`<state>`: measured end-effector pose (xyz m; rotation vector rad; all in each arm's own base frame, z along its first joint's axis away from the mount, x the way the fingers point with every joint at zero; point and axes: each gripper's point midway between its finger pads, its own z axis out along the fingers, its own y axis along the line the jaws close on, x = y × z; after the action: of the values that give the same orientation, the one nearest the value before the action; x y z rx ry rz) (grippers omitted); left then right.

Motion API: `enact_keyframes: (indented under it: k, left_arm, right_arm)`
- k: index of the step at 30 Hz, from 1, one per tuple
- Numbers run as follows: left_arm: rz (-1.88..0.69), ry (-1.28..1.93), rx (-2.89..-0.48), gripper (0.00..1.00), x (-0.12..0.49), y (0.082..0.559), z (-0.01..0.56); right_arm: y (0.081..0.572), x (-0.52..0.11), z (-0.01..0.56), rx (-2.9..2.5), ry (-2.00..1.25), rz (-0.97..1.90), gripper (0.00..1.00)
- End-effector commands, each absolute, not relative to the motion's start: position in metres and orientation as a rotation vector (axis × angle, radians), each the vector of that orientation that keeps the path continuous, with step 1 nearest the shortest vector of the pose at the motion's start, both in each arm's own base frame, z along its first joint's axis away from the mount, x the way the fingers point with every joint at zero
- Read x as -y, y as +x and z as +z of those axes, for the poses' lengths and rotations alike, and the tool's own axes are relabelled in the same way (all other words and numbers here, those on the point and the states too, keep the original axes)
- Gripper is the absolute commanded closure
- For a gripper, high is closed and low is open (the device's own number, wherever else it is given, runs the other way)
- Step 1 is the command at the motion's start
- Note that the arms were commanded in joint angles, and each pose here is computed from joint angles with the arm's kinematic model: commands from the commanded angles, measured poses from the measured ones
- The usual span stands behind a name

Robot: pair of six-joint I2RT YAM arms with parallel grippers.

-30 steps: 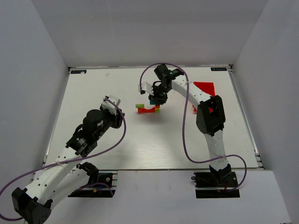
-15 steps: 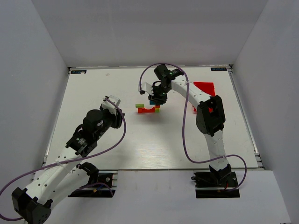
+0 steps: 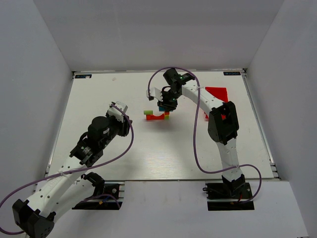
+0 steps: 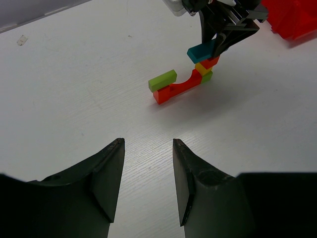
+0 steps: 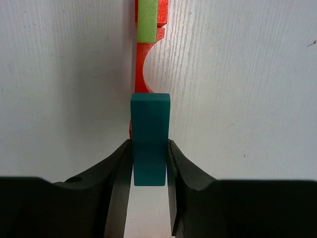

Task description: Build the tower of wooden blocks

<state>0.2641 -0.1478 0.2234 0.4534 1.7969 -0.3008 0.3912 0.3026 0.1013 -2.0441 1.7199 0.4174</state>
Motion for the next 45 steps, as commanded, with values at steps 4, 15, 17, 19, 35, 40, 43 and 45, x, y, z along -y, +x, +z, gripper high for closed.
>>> enact_keyframes:
  k: [4,15,17,19,35,40,43,45]
  left_arm:
    - [-0.307,0.445,-1.778,0.46,0.1481,0.265,0.2302]
    - [-0.307,0.445,-1.778,0.46,0.1481,0.265,0.2302]
    - [-0.307,0.445,-1.778,0.46,0.1481,0.265,0.2302]
    - [-0.307,0.445,-1.778,0.46,0.1481,0.265,0.2302]
    - [-0.307,0.445,-1.778,0.46,0.1481,0.265,0.2302]
    - [-0.307,0.445,-1.778,0.46,0.1481,0.265,0.2302]
    - [-0.307,0.445,-1.778,0.46,0.1481,0.265,0.2302]
    - [-0.307,0.445,-1.778,0.46,0.1481,0.265,0.2302]
  right_arm:
    - [0.3891,-0.3036,0.1141,-1.681,-2.048,0.408,0.9]
    - [0.3908,-0.3018,0.1136,-1.68,-2.048,0.392,0.89]
    - [0.3907,-0.3014,0.1124,-1.685,-2.049,0.392,0.89]
    - [0.3905,-0.3022,0.1128,-1.682,-2.048,0.392,0.88]
    - [0.3912,-0.3018,0.1129,-1.683,-2.043,0.39,0.63]
    - [0.3917,-0.3016,0.1149,-1.682,-2.038,0.39,0.5]
    - [0.3917,-0.3029,0.1141,-1.679,-2.039,0.392,0.46]
    - [0.3908,-0.3023,0.1147,-1.681,-2.038,0.393,0.41]
